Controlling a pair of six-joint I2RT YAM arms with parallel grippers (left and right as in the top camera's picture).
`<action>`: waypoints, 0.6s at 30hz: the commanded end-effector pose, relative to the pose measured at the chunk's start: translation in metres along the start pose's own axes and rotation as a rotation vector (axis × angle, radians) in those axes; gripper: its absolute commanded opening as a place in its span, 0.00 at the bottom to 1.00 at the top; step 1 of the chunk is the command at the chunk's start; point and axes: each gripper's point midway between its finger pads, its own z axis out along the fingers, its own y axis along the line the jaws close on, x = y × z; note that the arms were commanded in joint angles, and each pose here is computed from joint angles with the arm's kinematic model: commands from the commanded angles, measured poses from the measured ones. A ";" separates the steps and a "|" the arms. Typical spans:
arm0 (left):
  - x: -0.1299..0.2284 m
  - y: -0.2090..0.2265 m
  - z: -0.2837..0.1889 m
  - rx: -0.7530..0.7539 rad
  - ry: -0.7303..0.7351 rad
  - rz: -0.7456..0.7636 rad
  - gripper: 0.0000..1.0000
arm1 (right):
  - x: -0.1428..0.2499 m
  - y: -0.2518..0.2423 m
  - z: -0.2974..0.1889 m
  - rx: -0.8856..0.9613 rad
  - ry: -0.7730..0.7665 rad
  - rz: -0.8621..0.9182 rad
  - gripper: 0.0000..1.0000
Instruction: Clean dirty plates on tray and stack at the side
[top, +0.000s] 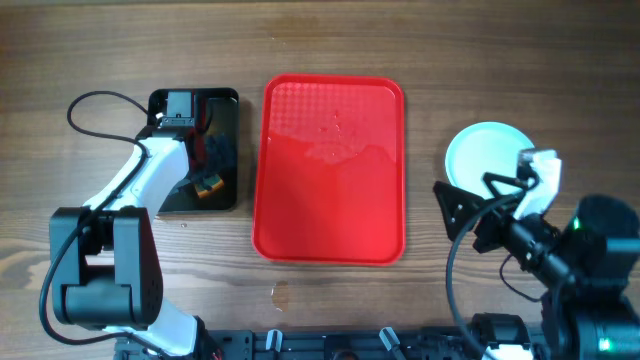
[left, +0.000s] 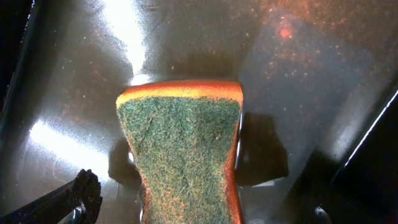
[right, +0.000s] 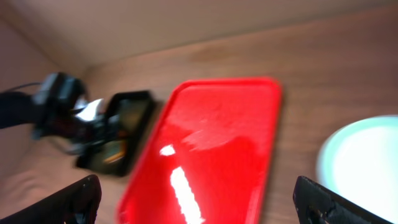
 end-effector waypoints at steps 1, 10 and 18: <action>0.000 0.000 0.000 0.001 0.000 0.001 1.00 | -0.010 -0.046 -0.016 0.282 -0.172 -0.127 1.00; 0.000 0.000 0.000 0.001 0.000 0.001 1.00 | 0.042 -0.080 -0.019 0.392 -0.312 -0.155 1.00; 0.000 0.000 0.000 0.001 0.000 0.001 1.00 | 0.062 -0.098 0.018 0.348 -0.393 -0.178 1.00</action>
